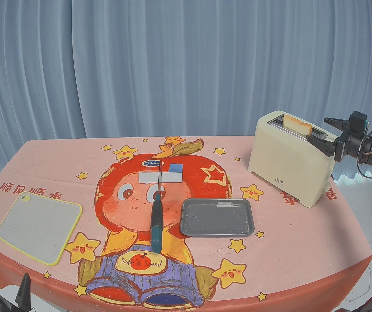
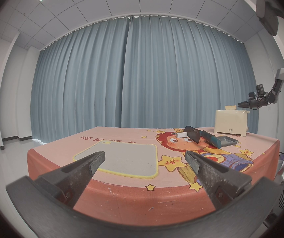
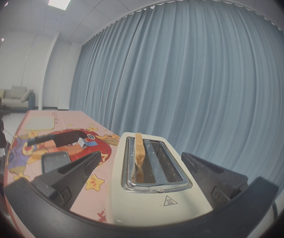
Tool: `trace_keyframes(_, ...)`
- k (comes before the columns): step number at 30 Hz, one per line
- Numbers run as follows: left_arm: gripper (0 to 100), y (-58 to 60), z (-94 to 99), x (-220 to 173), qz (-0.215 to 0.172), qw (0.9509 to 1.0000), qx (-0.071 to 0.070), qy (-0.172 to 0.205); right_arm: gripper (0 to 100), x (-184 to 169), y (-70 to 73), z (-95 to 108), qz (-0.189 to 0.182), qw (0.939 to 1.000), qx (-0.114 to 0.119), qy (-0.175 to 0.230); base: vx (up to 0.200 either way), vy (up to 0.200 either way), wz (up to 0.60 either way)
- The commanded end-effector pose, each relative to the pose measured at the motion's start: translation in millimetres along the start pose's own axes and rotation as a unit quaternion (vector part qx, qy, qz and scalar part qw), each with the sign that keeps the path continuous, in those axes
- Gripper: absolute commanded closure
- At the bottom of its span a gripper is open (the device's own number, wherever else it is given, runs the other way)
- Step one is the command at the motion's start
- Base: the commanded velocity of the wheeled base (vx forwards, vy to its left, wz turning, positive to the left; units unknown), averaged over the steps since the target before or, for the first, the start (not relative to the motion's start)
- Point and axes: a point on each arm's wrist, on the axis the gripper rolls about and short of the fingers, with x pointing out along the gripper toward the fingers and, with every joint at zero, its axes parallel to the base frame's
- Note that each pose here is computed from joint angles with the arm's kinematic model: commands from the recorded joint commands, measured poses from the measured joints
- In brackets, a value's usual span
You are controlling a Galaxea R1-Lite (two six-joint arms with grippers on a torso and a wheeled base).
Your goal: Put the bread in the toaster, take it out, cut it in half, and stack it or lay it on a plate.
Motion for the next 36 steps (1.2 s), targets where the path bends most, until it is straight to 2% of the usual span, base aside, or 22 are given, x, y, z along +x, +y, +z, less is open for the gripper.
trace_keyframes(1, 0, 0.0, -5.0, 0.9, 0.000, 1.0000, 0.000, 0.006, 0, -14.7, 9.5, 14.4, -0.002, 0.9997, 0.014, -0.019, 0.000, 0.000, 0.00)
trace_keyframes(7, 0, 0.0, -5.0, 0.9, 0.000, 1.0000, 0.000, 0.006, 0, -32.1, 19.9, 18.5, -0.006, 0.9989, 0.039, -0.024, 0.000, 0.000, 0.00)
trace_keyframes(8, 0, 0.1, -5.0, 0.9, 0.001, 1.0000, 0.000, 0.006, 0, -39.6, 25.2, 17.5, -0.008, 0.9984, 0.050, -0.022, 0.000, 0.000, 0.00)
trace_keyframes(15, 0, 0.1, -5.0, 0.9, 0.001, 1.0000, 0.000, 0.006, 0, -62.5, 39.9, 17.5, -0.036, 0.9961, 0.078, -0.022, 0.000, 0.000, 0.00)
trace_keyframes(17, 0, 0.1, -5.0, 0.9, 0.001, 1.0000, 0.000, 0.006, 0, -70.3, 48.3, 13.9, -0.049, 0.9944, 0.092, -0.017, 0.000, 0.000, 0.00)
trace_keyframes(24, 0, 0.0, -5.0, 0.9, 0.000, 1.0000, 0.000, 0.006, 0, -87.9, 69.8, 2.8, -0.060, 0.9924, 0.108, -0.003, 0.000, 0.000, 0.00)
trace_keyframes(30, 0, 0.0, -5.0, 0.9, 0.000, 1.0000, 0.000, 0.006, 0, -94.0, 77.6, -13.3, -0.070, 0.9899, 0.121, 0.024, 0.000, 0.000, 0.00)
trace_keyframes(36, 0, 0.1, -5.0, 0.9, 0.001, 1.0000, 0.000, 0.006, 0, -96.5, 80.2, -26.1, -0.075, 0.9833, 0.160, 0.044, 0.000, 0.000, 0.00)
